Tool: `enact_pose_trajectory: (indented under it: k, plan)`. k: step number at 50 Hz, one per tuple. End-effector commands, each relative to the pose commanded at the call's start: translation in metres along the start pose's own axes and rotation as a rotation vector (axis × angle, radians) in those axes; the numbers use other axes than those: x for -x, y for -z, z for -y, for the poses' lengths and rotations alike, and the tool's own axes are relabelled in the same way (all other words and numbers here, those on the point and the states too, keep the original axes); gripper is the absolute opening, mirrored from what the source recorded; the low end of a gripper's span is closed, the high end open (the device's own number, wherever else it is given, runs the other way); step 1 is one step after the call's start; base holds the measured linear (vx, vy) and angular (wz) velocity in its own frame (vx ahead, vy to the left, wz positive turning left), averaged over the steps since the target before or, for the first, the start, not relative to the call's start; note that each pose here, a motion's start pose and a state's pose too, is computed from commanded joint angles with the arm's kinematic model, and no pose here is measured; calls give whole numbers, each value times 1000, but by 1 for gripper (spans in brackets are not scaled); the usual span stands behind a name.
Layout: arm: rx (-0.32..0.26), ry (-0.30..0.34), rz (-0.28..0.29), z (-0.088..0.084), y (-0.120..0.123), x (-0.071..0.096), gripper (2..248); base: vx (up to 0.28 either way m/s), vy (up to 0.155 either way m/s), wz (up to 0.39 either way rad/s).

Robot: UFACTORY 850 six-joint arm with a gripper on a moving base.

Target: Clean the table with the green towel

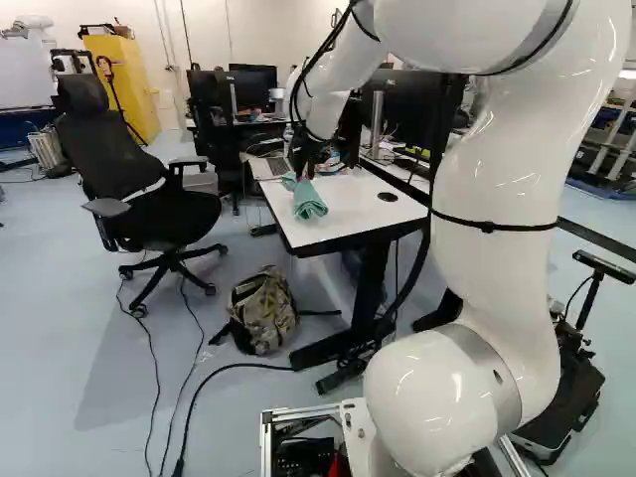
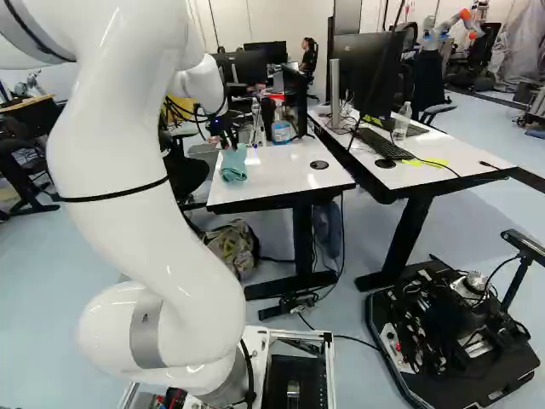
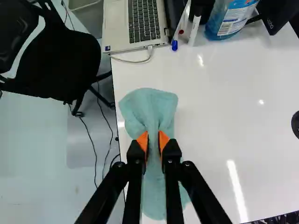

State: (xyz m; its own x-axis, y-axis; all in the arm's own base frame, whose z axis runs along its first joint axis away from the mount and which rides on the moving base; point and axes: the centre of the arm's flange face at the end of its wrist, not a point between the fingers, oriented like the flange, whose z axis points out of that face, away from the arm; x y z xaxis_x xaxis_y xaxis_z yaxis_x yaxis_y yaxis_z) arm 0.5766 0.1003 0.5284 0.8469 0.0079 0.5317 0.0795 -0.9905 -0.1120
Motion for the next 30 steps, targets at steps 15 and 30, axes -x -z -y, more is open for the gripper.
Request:
enact_pose_trajectory:
  k: [15, 30]
  plan:
    - [0, 0, 0, 0, 0, 0, 161, 0, 0, 0]
    - [0, 0, 0, 0, 0, 0, 247, 0, 0, 0]
